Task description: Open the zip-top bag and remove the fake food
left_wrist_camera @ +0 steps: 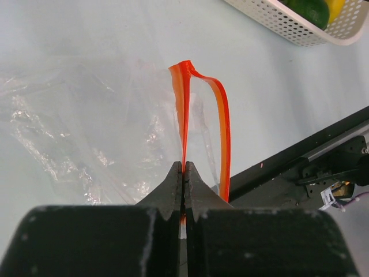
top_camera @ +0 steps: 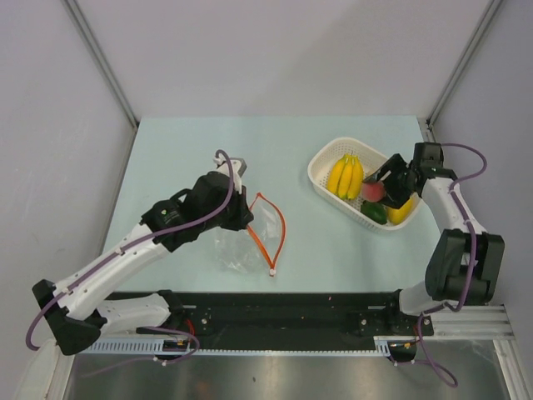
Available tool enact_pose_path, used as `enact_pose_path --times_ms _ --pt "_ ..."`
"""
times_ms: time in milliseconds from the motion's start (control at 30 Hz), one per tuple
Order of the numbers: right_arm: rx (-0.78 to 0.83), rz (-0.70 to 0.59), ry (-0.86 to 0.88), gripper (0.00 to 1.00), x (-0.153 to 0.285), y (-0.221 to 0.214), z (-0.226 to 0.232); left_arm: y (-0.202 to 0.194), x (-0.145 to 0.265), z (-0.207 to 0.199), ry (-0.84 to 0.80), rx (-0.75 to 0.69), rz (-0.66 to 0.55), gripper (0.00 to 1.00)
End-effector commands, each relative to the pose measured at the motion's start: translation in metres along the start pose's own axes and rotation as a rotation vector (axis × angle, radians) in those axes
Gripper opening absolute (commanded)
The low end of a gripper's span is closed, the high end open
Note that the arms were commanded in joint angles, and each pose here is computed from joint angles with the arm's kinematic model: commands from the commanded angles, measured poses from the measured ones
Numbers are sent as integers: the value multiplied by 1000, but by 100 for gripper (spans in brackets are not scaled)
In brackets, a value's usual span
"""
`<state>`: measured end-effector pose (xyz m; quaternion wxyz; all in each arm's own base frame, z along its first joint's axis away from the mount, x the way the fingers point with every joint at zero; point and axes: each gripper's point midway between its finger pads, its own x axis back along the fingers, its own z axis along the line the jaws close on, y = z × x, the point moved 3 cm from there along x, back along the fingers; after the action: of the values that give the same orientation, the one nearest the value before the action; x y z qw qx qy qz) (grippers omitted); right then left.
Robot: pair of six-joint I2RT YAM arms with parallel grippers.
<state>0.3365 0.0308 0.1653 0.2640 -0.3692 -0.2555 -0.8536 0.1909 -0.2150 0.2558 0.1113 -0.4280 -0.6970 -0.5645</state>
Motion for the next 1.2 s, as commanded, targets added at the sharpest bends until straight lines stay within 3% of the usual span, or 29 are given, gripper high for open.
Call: enact_pose_path --times_ms 0,267,333,500,667,833,1167 --pt "67 -80 6 50 -13 36 8 2 12 10 9 -60 -31 0" --pt "76 14 -32 77 -43 38 -5 12 14 22 54 -42 -56 0" --pt "79 29 -27 89 -42 37 -4 15 16 23 63 -26 -66 0" --pt "120 72 -68 99 -29 27 -9 16 14 26 75 10 -61 0" --pt "209 68 -97 100 4 6 1 19 10 29 91 44 -70 0" --pt "379 93 -104 100 45 -50 21 31 -2 44 135 91 -53 0" --pt "454 233 39 100 105 -177 20 85 -42 127 463 104 -18 1"
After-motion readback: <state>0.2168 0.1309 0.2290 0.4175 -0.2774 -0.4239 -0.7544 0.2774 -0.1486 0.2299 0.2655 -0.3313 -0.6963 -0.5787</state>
